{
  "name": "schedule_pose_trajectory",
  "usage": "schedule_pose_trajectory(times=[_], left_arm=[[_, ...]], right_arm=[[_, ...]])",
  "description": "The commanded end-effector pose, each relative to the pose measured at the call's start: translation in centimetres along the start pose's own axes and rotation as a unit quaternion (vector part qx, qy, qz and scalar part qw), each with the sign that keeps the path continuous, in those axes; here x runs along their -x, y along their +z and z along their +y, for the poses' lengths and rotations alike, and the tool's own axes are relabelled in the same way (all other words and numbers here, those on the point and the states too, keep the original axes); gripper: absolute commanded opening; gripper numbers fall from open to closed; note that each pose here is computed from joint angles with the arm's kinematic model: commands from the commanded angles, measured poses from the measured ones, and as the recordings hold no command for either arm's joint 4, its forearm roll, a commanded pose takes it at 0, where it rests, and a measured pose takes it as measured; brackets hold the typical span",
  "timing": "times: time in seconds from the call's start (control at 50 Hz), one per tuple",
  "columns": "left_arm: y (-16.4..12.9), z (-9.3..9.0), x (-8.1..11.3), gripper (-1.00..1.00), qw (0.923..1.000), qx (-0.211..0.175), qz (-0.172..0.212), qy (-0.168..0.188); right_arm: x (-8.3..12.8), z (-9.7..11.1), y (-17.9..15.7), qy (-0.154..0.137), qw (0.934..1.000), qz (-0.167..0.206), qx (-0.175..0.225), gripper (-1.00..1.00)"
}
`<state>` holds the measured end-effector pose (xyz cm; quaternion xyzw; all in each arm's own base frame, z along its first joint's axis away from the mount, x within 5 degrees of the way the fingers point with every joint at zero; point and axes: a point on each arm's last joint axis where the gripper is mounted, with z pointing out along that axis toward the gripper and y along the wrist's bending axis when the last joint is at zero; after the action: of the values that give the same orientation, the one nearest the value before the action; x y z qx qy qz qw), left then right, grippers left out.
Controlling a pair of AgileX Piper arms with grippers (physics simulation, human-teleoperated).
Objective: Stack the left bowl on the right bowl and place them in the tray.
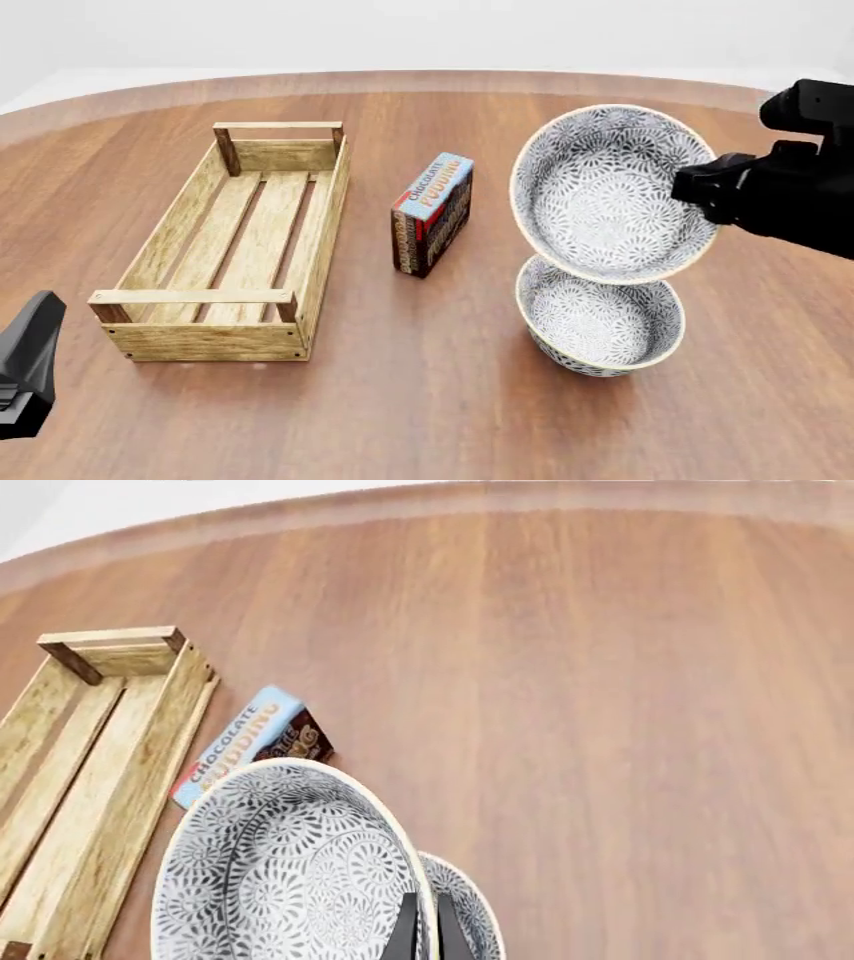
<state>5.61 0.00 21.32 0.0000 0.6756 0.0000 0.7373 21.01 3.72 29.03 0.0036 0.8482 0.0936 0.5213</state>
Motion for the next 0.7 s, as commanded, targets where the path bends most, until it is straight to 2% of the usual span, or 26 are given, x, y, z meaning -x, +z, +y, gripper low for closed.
schedule_pose_trajectory(times=[0.02, 0.42, 0.7], left_arm=[[0.0, 0.0, 0.0, 1.00, 1.0000, 0.000, 0.000, 0.000], [0.0, 0.0, 0.0, 1.00, 1.0000, 0.000, 0.000, 0.000], [0.0, 0.0, 0.0, 1.00, 1.0000, 0.000, 0.000, 0.000]], right_arm=[[-1.8, -0.7, 0.2, 0.036, 0.9993, -0.002, -0.007, -1.00], [-5.4, -1.6, 2.2, 0.060, 0.9980, 0.015, -0.015, -1.00], [-6.7, -1.9, 2.7, 0.068, 0.9973, 0.022, -0.019, -1.00]])
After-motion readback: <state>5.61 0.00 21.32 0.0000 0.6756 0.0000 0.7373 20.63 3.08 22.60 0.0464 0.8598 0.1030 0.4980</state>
